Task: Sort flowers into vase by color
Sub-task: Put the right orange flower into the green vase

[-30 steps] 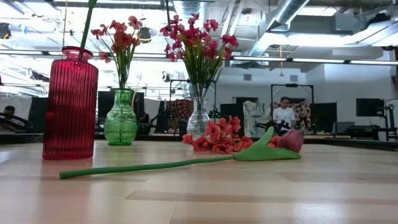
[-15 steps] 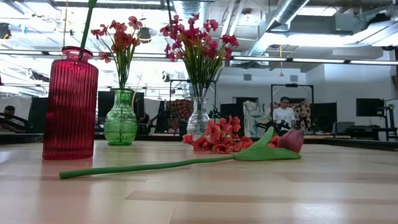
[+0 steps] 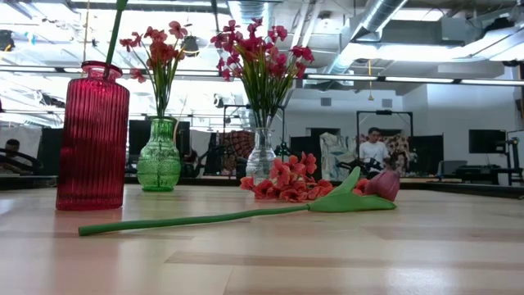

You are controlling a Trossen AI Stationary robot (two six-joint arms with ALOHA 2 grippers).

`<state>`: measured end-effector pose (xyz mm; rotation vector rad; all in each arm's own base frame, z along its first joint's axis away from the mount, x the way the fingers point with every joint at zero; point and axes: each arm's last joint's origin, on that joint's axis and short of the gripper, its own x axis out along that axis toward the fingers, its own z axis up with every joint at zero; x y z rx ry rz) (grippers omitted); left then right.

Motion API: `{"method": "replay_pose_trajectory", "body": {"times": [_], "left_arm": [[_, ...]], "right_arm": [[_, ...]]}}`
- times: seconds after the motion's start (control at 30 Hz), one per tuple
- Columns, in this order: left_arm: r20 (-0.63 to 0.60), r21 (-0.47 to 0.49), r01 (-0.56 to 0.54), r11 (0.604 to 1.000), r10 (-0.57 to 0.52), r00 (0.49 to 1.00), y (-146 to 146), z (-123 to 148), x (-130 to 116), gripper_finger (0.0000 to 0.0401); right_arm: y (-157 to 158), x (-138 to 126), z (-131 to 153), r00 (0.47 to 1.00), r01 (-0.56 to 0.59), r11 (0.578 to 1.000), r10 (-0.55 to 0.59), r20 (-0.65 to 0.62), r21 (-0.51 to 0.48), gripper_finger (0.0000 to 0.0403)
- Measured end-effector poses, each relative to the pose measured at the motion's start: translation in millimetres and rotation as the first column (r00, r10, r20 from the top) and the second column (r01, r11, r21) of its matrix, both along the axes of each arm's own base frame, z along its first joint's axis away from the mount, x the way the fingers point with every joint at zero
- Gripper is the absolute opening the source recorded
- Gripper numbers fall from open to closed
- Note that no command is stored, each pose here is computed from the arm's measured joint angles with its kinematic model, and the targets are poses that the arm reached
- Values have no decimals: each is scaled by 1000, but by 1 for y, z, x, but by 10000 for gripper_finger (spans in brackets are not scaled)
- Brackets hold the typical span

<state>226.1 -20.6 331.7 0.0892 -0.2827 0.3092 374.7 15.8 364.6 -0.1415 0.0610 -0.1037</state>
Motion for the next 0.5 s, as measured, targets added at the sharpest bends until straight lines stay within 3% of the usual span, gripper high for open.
{"method": "replay_pose_trajectory", "body": {"times": [0.3,0.5], "left_arm": [[-20,-27,-87,996,86,996,8,17,-39,3],[-75,-77,-197,977,192,979,13,12,-58,1]], "right_arm": [[-5,-37,24,996,32,998,-36,-80,-54,171],[-5,-57,30,989,40,999,-39,-142,7,167]]}}
